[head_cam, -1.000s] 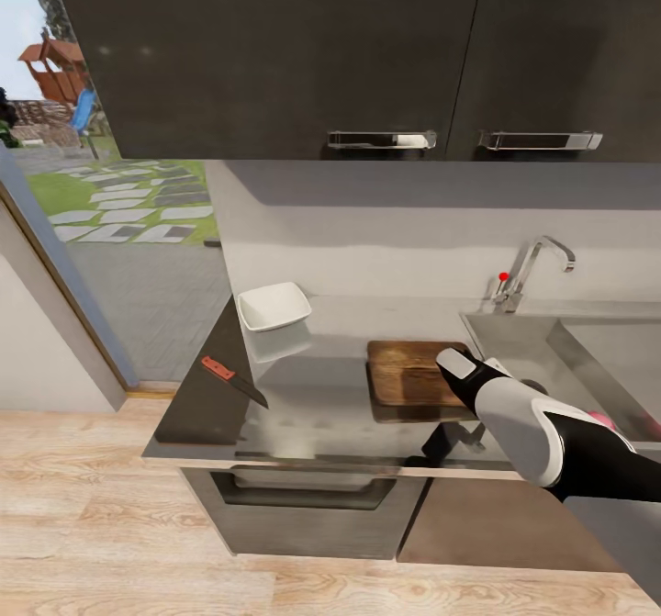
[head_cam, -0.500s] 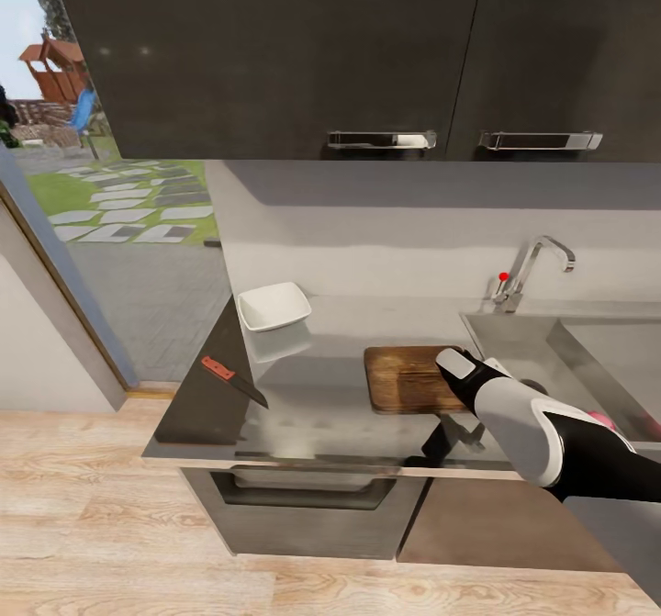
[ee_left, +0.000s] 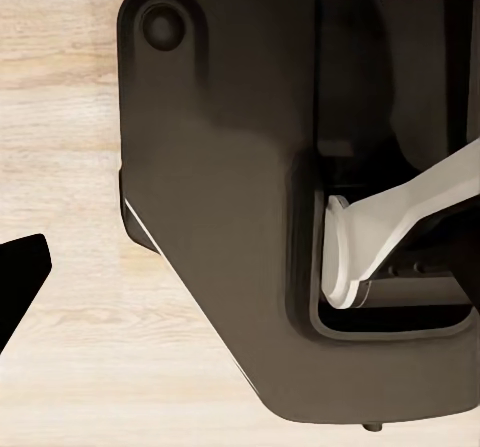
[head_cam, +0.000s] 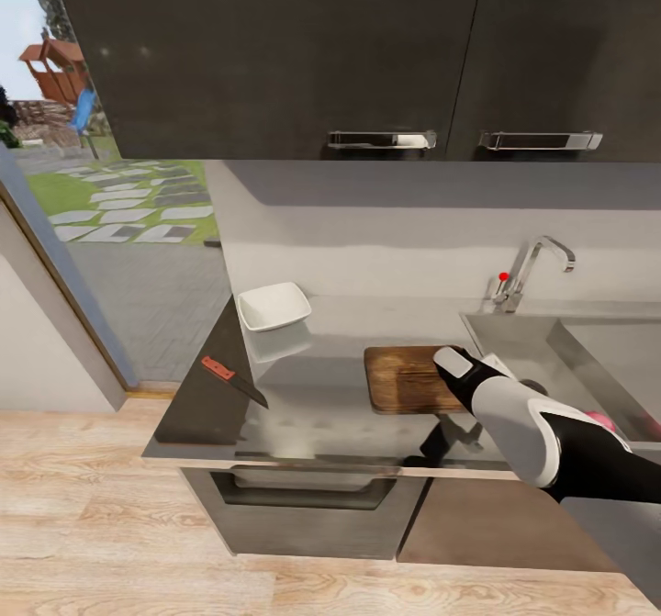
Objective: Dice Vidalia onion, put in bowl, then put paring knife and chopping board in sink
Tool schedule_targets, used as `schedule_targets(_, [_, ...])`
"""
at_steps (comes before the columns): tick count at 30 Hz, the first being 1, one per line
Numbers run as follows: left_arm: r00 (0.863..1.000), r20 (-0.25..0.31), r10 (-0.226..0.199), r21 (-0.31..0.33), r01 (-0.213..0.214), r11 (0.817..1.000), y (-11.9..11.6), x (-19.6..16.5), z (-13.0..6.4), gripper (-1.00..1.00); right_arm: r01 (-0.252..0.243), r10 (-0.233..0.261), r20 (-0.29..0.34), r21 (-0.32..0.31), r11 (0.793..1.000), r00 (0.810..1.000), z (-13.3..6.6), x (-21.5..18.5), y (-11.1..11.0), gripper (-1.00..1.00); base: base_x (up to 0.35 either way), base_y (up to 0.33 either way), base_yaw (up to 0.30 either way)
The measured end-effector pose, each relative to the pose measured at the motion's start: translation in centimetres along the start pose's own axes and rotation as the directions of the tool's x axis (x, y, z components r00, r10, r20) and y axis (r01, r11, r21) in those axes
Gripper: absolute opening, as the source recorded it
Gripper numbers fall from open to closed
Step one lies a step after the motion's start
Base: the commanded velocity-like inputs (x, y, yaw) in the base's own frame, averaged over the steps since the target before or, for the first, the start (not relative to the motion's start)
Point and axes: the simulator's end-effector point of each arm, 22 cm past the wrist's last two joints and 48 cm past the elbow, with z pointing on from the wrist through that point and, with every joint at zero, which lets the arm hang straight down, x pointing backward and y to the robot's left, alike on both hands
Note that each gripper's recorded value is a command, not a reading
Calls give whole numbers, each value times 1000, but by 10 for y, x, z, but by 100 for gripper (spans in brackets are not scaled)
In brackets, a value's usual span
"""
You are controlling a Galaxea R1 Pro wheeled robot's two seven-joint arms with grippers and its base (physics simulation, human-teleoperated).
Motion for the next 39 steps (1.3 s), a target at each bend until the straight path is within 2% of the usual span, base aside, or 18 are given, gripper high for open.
schedule_targets(4, [1000,0,0,0,0,1000,0,0,0,100,12,-12,14,-10,1000,1000,-1,-3,3,100,0,0,0])
schedule_targets(15, [1000,0,0,0,0,1000,0,0,0,100,130,-117,146,-87,988,982,-15,-29,35,100,0,0,0])
schedule_targets(17, [1000,0,0,0,0,1000,0,0,0,100,171,-148,185,-111,979,971,-23,-33,47,100,0,0,0])
schedule_targets(20, [1000,0,0,0,0,1000,0,0,0,100,244,-201,261,-146,959,944,-34,-44,66,100,0,0,0])
schedule_targets(24, [1000,-1,0,0,0,1000,0,0,0,100,295,-228,308,-191,936,924,-43,-48,84,100,0,0,0])
schedule_targets(27, [1000,-6,0,0,0,1000,0,2,0,100,335,-240,324,-281,899,915,-50,-43,106,100,0,0,0])
schedule_targets(28, [1000,-8,0,0,0,1000,0,3,0,100,376,-254,325,-398,837,911,-60,-32,132,100,0,0,0])
schedule_targets(29, [1000,-9,0,0,0,1000,0,4,0,100,392,-265,320,-448,803,910,-64,-25,142,100,0,0,0])
schedule_targets(30, [1000,-9,0,0,0,1000,0,4,0,100,399,-272,317,-472,786,909,-67,-21,147,100,0,0,0])
schedule_targets(31, [1000,-9,0,0,0,1000,0,4,0,100,412,-282,313,-513,753,907,-71,-14,155,100,0,0,0])
schedule_targets(32, [1000,-10,0,0,0,1000,0,4,0,100,418,-287,313,-532,736,905,-73,-11,159,100,0,0,0])
schedule_targets(33, [1000,-10,0,0,0,1000,0,4,0,100,429,-297,315,-564,705,901,-78,-7,165,100,0,0,0])
schedule_targets(34, [1000,-10,0,-1,0,1000,0,4,0,100,455,-316,328,-606,652,890,-86,1,174,100,0,0,0])
schedule_targets(35, [1000,-11,0,0,0,1000,0,4,0,100,465,-323,335,-614,638,885,-88,2,176,100,0,0,0])
schedule_targets(39, [1000,-11,-1,-1,1,1000,0,4,0,100,486,-336,351,-621,615,874,-91,5,179,100,0,0,0])
